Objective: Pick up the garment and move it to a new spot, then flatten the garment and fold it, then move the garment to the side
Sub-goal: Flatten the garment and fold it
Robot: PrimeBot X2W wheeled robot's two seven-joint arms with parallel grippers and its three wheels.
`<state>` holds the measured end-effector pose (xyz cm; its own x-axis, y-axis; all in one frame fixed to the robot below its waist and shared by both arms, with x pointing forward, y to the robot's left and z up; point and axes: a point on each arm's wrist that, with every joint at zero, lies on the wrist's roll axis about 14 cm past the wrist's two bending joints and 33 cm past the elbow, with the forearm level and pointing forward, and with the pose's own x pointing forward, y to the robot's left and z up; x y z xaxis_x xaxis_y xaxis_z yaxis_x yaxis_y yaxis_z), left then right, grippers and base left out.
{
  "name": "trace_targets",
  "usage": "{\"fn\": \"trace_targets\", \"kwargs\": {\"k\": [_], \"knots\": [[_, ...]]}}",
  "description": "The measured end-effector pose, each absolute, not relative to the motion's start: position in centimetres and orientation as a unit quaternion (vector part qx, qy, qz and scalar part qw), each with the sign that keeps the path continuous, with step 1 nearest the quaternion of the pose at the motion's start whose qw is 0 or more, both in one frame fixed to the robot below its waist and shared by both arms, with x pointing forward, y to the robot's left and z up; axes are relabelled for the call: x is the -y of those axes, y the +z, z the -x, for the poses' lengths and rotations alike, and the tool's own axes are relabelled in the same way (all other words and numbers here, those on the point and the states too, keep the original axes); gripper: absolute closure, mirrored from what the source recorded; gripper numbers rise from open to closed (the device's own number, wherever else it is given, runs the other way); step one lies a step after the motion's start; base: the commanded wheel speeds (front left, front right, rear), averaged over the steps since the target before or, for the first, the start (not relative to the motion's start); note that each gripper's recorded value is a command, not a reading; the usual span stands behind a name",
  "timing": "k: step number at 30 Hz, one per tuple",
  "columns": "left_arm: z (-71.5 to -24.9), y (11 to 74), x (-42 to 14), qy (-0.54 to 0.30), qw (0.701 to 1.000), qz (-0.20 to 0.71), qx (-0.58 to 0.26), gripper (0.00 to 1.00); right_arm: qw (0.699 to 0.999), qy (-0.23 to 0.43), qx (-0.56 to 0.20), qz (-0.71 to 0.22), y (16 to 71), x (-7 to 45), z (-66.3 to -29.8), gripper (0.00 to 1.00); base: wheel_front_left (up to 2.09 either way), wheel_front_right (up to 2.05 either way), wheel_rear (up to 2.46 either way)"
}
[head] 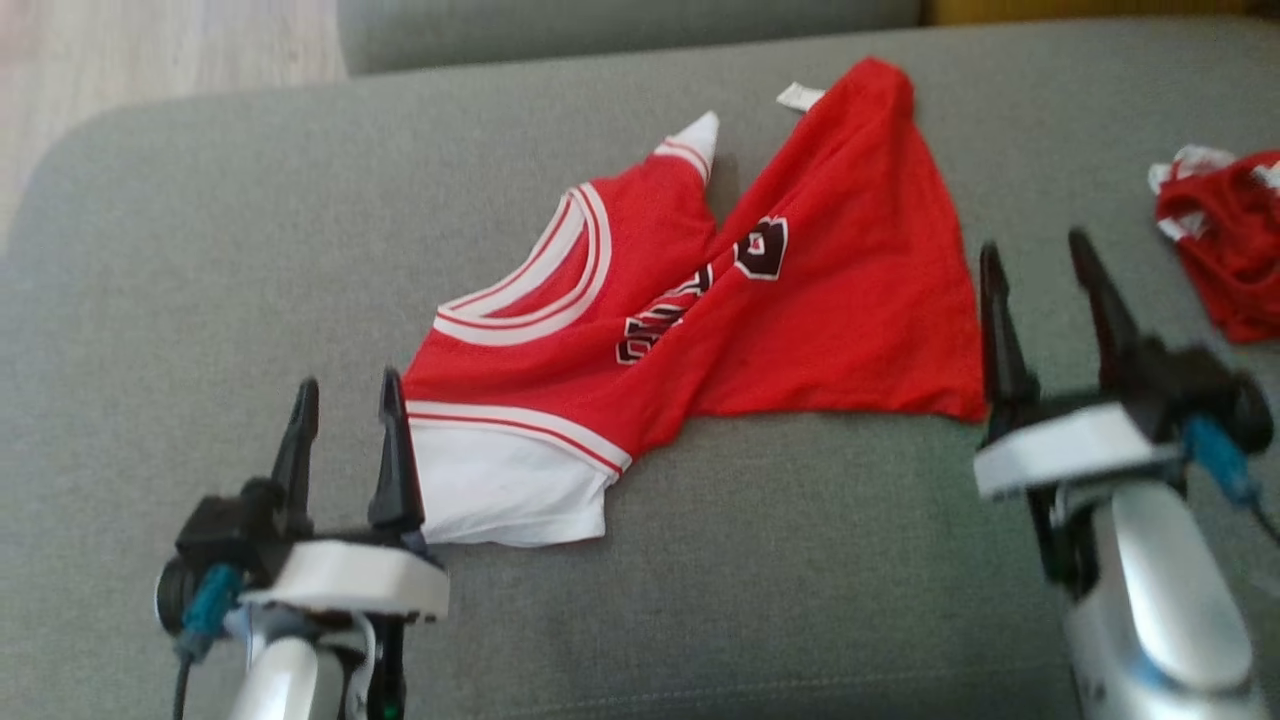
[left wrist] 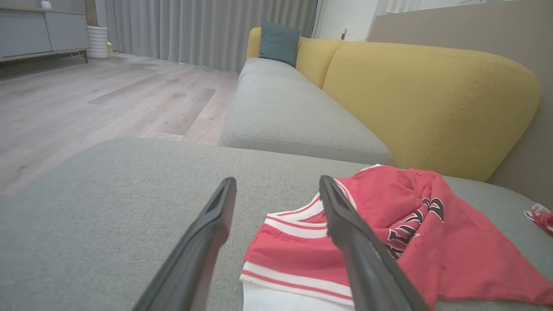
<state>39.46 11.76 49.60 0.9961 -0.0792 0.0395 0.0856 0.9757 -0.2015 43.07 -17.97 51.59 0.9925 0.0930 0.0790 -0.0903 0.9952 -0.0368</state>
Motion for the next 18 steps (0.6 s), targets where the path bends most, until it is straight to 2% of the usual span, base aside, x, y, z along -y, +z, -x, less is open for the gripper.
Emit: {"fn": "trace_targets", "kwargs": {"k": [7, 18], "knots": [[-36.6, 49.2, -12.7, -0.028, 0.994, 0.103, 0.007, 0.00, 0.998, 0.041, 0.041, -0.035, 51.3, 17.5, -38.9, 0.00, 0.00, 0.00, 0.00], [-34.6, 49.4, -13.1, -0.016, 0.995, 0.103, 0.010, 0.00, 0.997, 0.044, 0.021, -0.058, 50.2, 17.0, -36.4, 0.00, 0.00, 0.00, 0.00]]}}
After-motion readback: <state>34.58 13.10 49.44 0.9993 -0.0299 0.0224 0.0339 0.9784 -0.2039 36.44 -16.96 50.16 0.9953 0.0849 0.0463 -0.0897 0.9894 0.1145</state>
